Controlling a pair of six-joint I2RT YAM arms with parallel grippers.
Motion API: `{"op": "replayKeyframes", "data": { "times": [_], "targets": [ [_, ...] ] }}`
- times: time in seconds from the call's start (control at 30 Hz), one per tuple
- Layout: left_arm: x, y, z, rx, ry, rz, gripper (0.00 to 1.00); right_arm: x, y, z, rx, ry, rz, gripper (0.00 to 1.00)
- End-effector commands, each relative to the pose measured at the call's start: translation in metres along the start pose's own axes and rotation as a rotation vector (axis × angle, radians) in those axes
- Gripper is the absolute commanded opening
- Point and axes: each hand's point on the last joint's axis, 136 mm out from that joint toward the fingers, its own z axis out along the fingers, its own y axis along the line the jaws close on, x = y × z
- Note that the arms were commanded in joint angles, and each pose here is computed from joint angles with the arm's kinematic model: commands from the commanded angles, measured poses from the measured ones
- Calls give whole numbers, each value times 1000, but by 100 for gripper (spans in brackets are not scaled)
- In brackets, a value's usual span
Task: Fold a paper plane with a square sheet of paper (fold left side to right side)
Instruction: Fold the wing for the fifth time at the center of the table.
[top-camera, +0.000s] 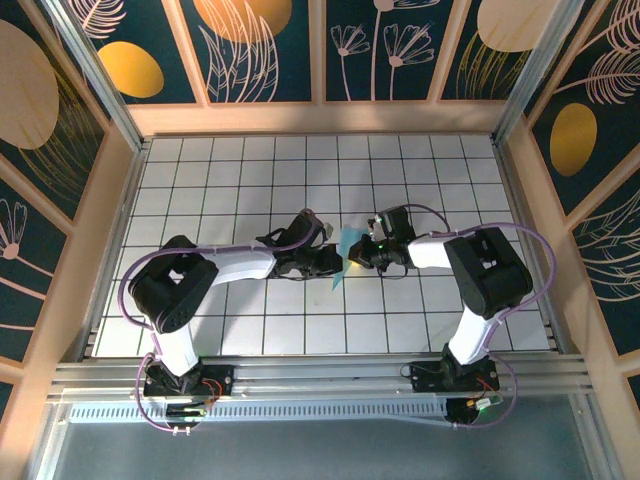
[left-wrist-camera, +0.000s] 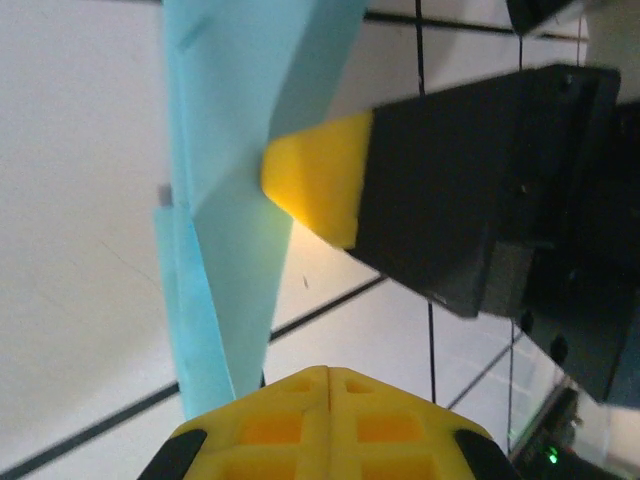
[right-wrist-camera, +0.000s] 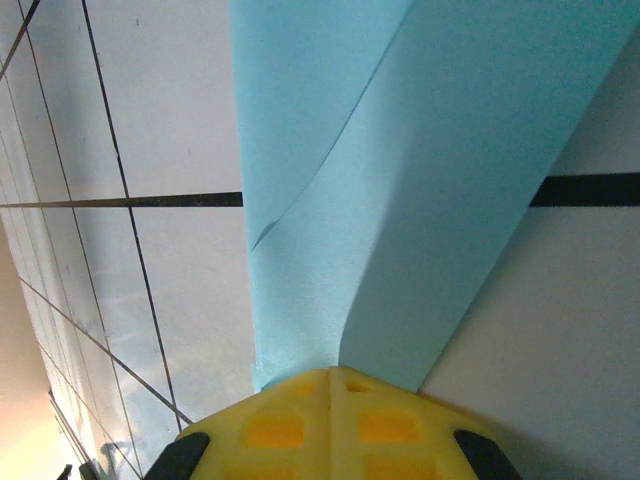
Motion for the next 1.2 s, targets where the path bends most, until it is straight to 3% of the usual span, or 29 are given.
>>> {"op": "replayKeyframes", "data": {
  "times": [0.0,0.43,1.17],
  "targets": [
    [15,-3,2,47,79,-39,0,20,-41,8,157,53,46,0],
    [17,12,18,13,104,-56,0,20,-42,10,171,57,39,0],
    [22,29,14,-50,85,-66,0,24,-49,11,200,70,37,0]
  ]
}}
